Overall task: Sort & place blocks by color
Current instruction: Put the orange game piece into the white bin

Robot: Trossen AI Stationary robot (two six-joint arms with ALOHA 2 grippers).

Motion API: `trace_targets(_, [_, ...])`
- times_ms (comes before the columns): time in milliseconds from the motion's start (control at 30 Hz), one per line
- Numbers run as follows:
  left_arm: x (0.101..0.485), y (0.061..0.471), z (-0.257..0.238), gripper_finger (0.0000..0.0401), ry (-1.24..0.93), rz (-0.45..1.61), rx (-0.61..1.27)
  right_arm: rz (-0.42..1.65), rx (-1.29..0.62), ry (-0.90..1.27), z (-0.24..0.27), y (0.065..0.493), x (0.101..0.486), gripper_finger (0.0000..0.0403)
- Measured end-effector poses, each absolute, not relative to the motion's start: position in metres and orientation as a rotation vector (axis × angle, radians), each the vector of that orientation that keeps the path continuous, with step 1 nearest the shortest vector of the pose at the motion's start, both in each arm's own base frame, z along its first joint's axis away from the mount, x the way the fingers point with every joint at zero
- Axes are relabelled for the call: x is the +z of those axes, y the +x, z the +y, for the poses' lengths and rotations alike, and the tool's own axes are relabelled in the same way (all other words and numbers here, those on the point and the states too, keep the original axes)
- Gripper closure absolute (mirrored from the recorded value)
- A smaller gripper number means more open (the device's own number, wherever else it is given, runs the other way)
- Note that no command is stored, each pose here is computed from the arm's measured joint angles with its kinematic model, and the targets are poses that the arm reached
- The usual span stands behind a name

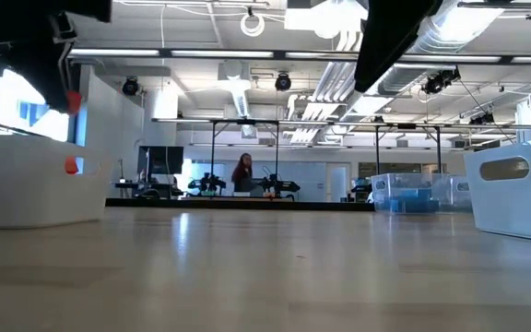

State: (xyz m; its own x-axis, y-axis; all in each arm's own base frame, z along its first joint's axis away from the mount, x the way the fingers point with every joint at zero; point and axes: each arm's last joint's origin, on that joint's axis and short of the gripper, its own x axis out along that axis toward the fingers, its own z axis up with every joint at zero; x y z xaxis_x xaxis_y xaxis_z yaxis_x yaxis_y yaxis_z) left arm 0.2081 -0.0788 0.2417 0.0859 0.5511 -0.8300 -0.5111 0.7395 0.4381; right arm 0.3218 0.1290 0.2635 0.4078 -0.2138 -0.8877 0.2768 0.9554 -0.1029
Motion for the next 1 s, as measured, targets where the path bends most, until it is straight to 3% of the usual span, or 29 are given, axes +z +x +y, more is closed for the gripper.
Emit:
trace_targets(567, [0.197,0.163,-0.052,0.0294,-0.186,1.354,0.744,1.076,-0.379,0.153,0.111,0.331,0.264,0.0208])
trace_targets(1000, [0.192,0.171,-0.04,0.024,-0.254,1.398,0.68,1.096,-0.385,0.135,0.108,0.33,0.264,0.0208])
